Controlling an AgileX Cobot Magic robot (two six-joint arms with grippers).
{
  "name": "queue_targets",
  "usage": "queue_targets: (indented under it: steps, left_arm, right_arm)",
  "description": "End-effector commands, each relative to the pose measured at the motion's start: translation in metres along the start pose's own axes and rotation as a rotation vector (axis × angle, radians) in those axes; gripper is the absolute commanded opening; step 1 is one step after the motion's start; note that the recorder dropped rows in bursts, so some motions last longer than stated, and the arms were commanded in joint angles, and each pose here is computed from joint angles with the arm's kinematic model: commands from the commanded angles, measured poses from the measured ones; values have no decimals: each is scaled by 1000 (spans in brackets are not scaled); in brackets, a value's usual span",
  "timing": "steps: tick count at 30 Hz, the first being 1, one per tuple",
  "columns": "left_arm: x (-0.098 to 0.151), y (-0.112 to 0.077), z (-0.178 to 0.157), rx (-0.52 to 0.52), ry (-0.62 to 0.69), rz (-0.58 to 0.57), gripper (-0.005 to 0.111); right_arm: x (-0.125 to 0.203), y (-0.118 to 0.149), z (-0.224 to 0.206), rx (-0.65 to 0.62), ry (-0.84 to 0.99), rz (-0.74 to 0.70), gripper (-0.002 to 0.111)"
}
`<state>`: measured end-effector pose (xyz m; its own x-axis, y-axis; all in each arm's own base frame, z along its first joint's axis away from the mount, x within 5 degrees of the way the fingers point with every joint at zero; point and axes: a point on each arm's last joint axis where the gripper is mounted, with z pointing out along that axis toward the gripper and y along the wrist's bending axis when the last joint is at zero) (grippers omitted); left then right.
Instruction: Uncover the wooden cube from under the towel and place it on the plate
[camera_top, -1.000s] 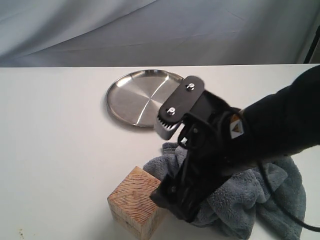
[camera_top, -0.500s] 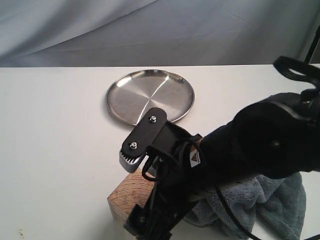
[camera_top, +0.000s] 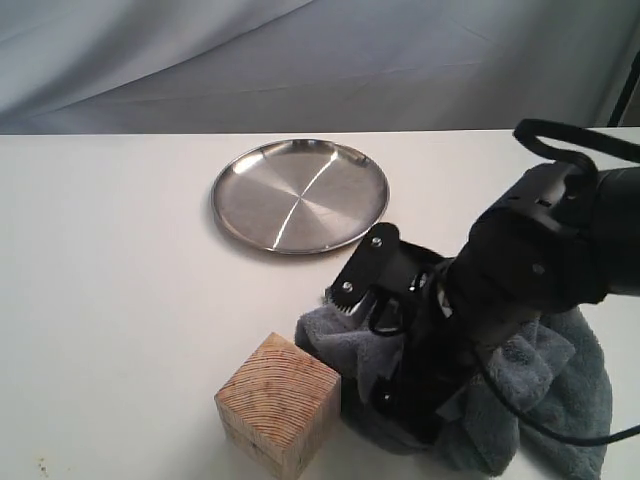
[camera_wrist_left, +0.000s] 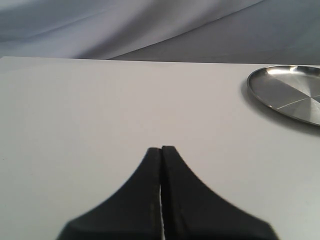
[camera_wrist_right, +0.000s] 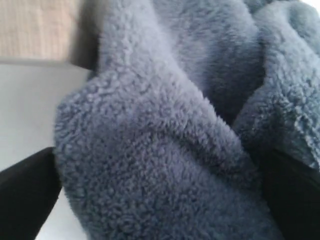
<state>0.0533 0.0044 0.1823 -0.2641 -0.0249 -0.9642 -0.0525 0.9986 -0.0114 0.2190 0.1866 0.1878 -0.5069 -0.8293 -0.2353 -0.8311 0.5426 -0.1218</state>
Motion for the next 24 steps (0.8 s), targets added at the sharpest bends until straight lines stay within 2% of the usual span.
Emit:
queue_targets:
  steps: [1, 4, 7, 9, 12, 17, 21, 24]
  left_arm:
    - [0, 0, 0, 6, -15, 0, 0]
    - [0, 0, 0, 6, -15, 0, 0]
    - [0, 0, 0, 6, -15, 0, 0]
    - [0, 0, 0, 6, -15, 0, 0]
    - [0, 0, 0, 6, -15, 0, 0]
    - [0, 0, 0, 6, -15, 0, 0]
    - [0, 0, 0, 6, -15, 0, 0]
    - [0, 0, 0, 6, -15, 0, 0]
  right_arm:
    - [15, -46, -2, 137, 29, 131, 105]
    - [37, -84, -3, 222, 61, 296, 105]
    - [51, -103, -6, 237, 66, 415, 105]
    - [48, -99, -22, 209, 1, 467, 105]
    - [40, -88, -70, 146, -114, 464, 105]
    - [48, -69, -119, 101, -269, 458, 105]
    - [41, -48, -140, -60, -429, 388, 105]
    - [33, -28, -142, -186, -485, 280, 105]
